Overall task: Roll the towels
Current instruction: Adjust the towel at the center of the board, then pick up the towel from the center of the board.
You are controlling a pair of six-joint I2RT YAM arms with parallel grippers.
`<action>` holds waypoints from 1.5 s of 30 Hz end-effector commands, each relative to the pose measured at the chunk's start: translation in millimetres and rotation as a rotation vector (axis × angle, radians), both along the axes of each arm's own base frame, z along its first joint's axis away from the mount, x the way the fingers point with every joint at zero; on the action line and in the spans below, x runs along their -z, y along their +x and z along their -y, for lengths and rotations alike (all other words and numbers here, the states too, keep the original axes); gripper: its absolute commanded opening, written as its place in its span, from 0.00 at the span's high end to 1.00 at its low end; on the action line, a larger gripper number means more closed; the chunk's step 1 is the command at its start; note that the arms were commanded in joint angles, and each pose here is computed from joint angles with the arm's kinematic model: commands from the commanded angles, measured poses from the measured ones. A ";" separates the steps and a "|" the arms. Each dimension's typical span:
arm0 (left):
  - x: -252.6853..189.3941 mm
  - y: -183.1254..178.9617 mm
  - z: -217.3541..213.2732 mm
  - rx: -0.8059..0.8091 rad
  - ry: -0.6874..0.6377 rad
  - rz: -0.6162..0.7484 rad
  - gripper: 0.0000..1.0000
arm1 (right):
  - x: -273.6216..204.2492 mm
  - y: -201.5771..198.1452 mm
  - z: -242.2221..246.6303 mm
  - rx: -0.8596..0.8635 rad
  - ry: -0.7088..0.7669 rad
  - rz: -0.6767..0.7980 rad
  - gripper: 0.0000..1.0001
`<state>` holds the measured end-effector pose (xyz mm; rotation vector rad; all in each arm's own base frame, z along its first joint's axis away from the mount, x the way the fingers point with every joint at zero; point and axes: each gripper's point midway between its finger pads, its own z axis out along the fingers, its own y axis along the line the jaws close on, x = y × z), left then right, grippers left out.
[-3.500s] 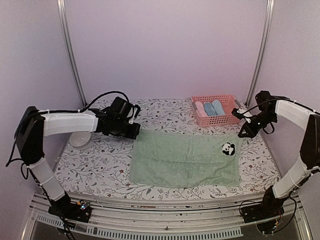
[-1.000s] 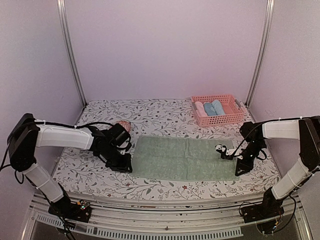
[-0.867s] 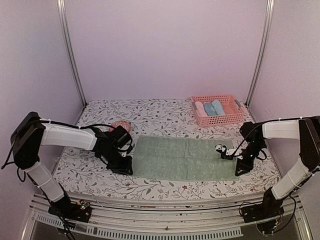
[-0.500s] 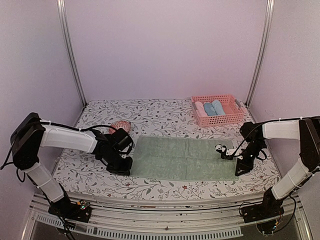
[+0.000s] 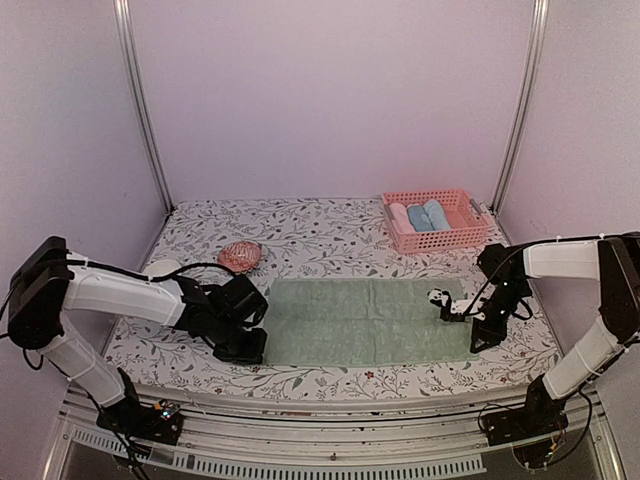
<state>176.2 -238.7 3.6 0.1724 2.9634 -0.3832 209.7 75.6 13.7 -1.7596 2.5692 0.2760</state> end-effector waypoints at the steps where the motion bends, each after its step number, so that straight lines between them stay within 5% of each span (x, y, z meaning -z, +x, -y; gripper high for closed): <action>1: 36.7 -71.2 -45.6 0.032 0.211 -0.242 0.99 | 0.5 -8.2 6.0 -0.033 -0.035 -0.016 0.60; 6: 27.0 -80.2 -42.2 0.058 0.220 -0.260 0.96 | -22.0 -4.6 -8.5 -0.023 0.044 -0.019 0.60; 10: -2.2 -61.7 -47.1 0.075 0.273 -0.191 0.81 | -36.7 2.3 -5.5 -0.013 0.049 0.023 0.59; 15: -36.6 -2.0 -42.0 0.048 0.221 -0.047 0.67 | -72.4 47.6 -7.0 0.102 0.156 0.098 0.60; 22: -93.8 96.9 -4.7 0.127 0.070 0.262 0.53 | -135.3 141.5 0.6 0.319 0.181 0.381 0.58; 25: -121.9 129.0 7.2 0.159 0.032 0.366 0.51 | -181.9 179.6 7.6 0.410 0.204 0.539 0.43; 28: -146.3 160.3 11.6 0.177 0.022 0.477 0.47 | -215.3 199.6 11.0 0.483 0.268 0.660 0.00; 32: -153.5 193.2 13.6 0.199 -0.031 0.573 0.45 | -194.8 207.5 -1.2 0.487 0.335 0.571 0.00; 35: -150.7 209.7 8.9 0.167 -0.033 0.599 0.46 | -152.6 215.5 -7.5 0.519 0.319 0.393 0.30; 37: -144.4 213.3 10.0 0.173 -0.061 0.588 0.61 | -134.2 217.7 -11.2 0.529 0.316 0.312 0.43; 40: -131.7 216.7 8.3 0.165 -0.097 0.549 0.69 | -113.1 219.7 -15.1 0.534 0.318 0.244 0.48; 45: -120.0 212.4 14.2 0.188 -0.169 0.502 0.61 | -76.3 221.8 -10.4 0.562 0.258 0.158 0.55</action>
